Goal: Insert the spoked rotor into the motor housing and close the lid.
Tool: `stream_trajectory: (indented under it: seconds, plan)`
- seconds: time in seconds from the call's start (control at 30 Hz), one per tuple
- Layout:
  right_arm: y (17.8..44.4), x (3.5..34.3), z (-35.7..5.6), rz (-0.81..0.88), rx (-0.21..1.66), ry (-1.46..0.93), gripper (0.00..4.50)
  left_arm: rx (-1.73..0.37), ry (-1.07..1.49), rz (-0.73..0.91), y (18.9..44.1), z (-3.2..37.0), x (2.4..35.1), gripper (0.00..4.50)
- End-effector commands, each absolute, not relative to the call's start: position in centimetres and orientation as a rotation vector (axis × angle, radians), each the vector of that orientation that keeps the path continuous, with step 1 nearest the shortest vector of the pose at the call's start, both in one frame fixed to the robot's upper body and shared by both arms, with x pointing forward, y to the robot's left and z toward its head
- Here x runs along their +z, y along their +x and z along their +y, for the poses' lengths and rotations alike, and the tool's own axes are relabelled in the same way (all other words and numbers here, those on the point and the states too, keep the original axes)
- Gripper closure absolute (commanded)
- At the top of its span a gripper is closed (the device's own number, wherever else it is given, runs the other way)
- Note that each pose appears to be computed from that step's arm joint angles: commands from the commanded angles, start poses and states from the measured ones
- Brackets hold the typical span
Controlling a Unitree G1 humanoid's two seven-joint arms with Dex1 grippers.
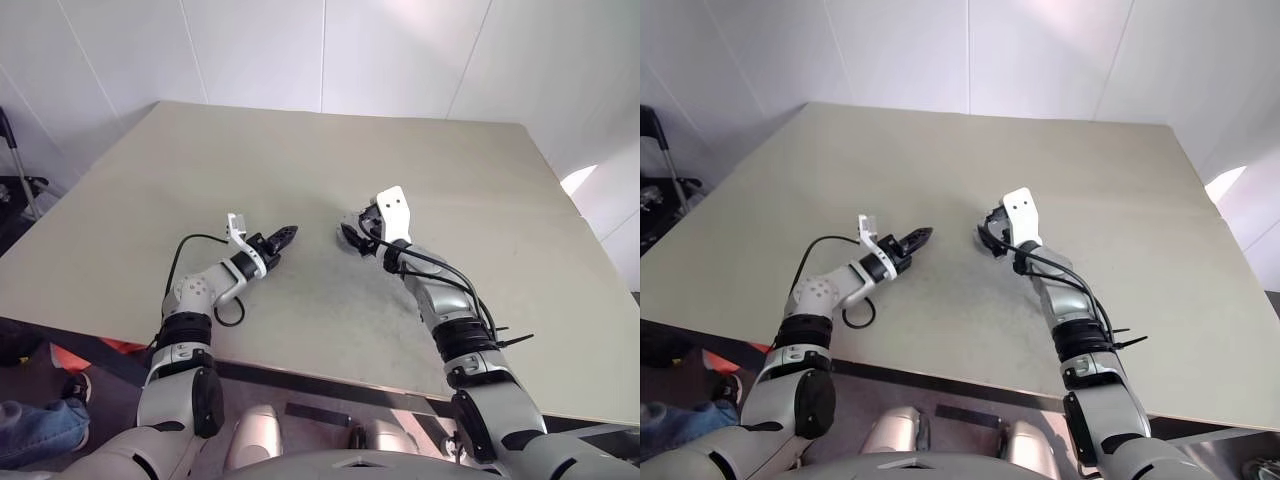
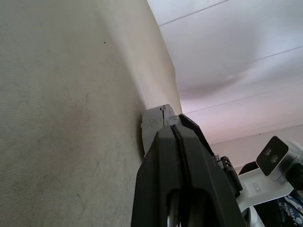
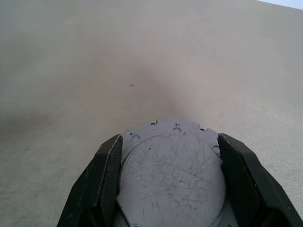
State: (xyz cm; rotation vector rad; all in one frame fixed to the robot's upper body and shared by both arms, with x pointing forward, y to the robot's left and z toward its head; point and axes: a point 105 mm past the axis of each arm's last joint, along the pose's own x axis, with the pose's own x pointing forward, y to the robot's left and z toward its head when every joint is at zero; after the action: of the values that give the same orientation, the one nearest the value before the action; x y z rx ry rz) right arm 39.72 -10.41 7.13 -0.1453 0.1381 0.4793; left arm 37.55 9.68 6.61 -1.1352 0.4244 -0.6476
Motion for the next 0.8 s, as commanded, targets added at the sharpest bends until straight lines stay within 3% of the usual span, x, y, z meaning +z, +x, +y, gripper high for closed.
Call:
stream_trajectory:
  seconds: [0.03, 0.37, 0.8]
  plan:
    - [39.7, 5.9, -11.4, 0.188, 0.452, -0.181, 1.42, -0.681, -1.132, 0.377, 38.0, 9.5, 8.3, 4.5]
    - [39.8, 6.2, -11.7, 0.187, 0.453, -0.193, 1.42, -0.728, -1.097, 0.404, 41.5, 5.1, 11.7, 4.5]
    - [39.6, 6.9, -11.9, 0.165, 0.438, -0.192, 1.42, -0.699, -0.914, 0.649, 41.2, 0.4, 8.4, 4.5]
